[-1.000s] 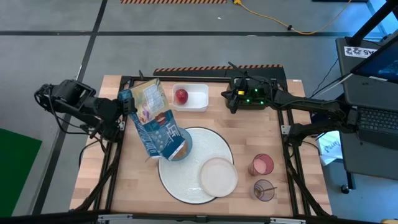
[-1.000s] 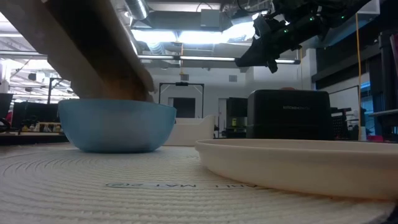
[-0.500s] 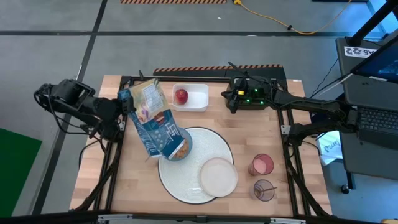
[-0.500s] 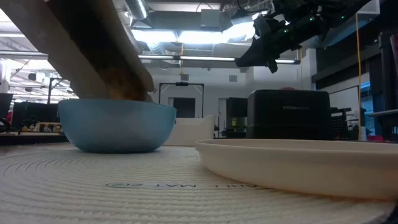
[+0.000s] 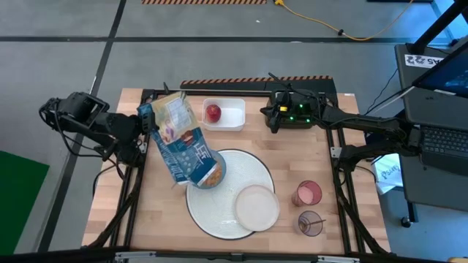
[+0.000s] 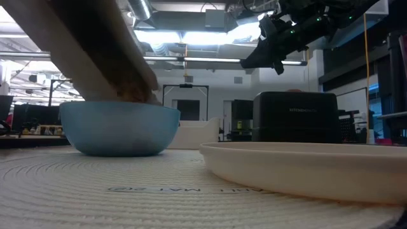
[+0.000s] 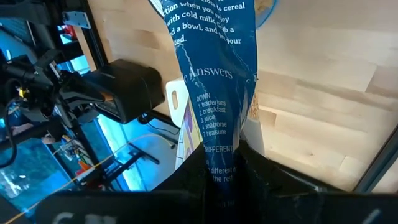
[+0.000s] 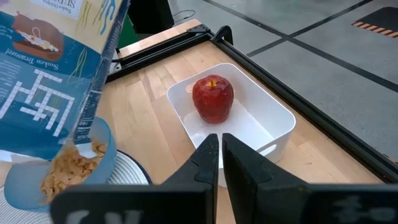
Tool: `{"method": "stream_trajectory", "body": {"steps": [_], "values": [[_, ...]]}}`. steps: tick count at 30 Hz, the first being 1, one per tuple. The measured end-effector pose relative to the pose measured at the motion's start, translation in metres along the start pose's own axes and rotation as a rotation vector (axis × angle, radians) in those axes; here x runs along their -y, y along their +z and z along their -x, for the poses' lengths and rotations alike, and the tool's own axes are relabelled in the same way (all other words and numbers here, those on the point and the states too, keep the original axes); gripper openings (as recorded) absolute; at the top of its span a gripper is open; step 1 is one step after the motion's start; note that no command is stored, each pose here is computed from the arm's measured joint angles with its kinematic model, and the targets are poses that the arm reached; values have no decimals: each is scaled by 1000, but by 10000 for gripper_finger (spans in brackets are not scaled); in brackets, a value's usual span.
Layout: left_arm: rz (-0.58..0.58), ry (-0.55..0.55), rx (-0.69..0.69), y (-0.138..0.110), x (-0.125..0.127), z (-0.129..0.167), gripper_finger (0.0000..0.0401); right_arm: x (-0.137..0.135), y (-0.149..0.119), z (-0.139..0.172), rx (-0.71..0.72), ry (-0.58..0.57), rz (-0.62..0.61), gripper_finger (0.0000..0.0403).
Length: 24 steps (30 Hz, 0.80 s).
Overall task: Arrange a breakfast setting
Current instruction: Pour the cereal from the cereal box into the blue bowl
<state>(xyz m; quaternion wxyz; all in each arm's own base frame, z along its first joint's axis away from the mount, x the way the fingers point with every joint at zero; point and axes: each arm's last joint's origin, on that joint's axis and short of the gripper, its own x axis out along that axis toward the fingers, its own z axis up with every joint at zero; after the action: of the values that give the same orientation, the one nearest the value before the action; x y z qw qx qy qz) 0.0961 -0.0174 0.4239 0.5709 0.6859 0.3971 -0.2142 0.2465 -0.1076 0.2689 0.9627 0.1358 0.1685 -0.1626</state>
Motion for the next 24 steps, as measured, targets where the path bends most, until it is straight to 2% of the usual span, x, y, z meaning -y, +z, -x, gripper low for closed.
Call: {"method": "stream_trajectory", "body": {"steps": [24], "values": [[-59,20,-18,2,0,1,45,0,-1,0,-11,-2,-1,26]]}}
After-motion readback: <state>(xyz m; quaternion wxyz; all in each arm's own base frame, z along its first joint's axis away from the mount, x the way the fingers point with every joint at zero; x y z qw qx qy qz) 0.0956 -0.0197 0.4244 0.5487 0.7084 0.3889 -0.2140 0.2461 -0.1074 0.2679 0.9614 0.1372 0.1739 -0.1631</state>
